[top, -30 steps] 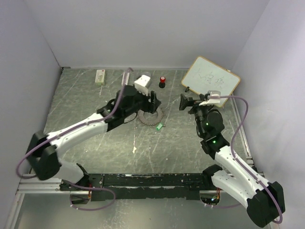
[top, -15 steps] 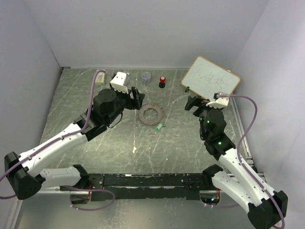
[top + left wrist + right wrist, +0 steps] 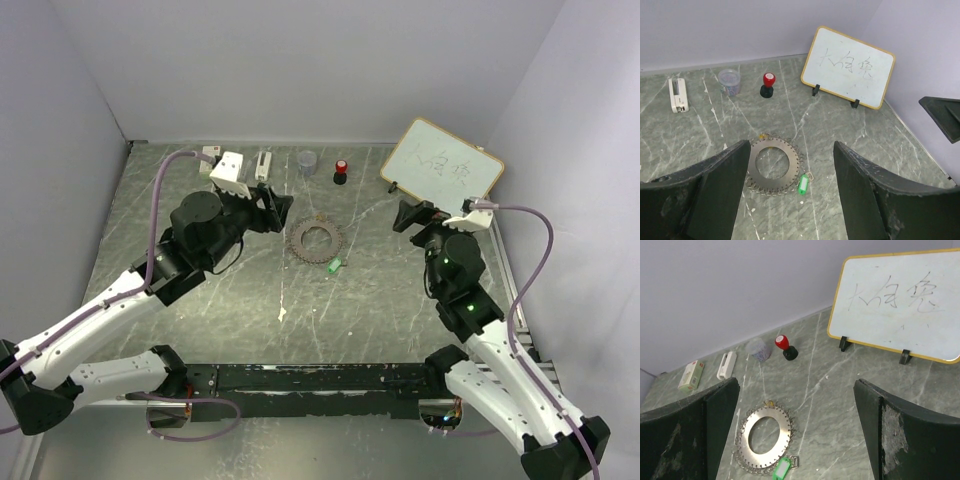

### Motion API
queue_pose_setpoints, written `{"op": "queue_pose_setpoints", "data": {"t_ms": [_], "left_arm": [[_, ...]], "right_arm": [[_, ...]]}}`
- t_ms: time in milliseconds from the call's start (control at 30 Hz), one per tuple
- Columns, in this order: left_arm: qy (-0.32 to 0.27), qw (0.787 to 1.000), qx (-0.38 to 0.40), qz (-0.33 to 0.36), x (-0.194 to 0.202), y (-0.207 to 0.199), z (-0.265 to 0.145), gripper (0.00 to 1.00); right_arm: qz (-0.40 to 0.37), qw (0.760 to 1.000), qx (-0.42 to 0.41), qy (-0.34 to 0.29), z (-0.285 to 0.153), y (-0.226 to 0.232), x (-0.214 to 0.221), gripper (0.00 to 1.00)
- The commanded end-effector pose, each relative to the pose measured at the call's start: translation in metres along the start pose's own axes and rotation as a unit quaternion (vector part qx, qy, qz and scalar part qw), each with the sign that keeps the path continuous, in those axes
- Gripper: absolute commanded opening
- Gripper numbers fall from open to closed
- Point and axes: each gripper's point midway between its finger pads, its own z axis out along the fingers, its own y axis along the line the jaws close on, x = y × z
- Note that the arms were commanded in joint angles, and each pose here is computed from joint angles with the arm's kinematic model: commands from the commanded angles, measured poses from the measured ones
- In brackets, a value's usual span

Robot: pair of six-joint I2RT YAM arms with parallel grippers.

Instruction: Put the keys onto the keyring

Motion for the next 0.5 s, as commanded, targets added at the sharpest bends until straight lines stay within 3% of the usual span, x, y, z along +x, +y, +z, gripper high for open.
{"op": "queue_pose_setpoints", "data": {"t_ms": [0,467], "left_arm": [[0.019,1.000,-0.006,-0.001,0.012,0.003,-0.002,0.78],[0.007,1.000,-0.007,-0.005,0.001,0.006,-0.013,0.77]], "right_arm": [[0.013,1.000,-0.004,-0.003,0.007,0.006,0.000,1.00],[-0.018,0.999,-0.024,0.013,0.015,0.013,0.013,1.00]]}}
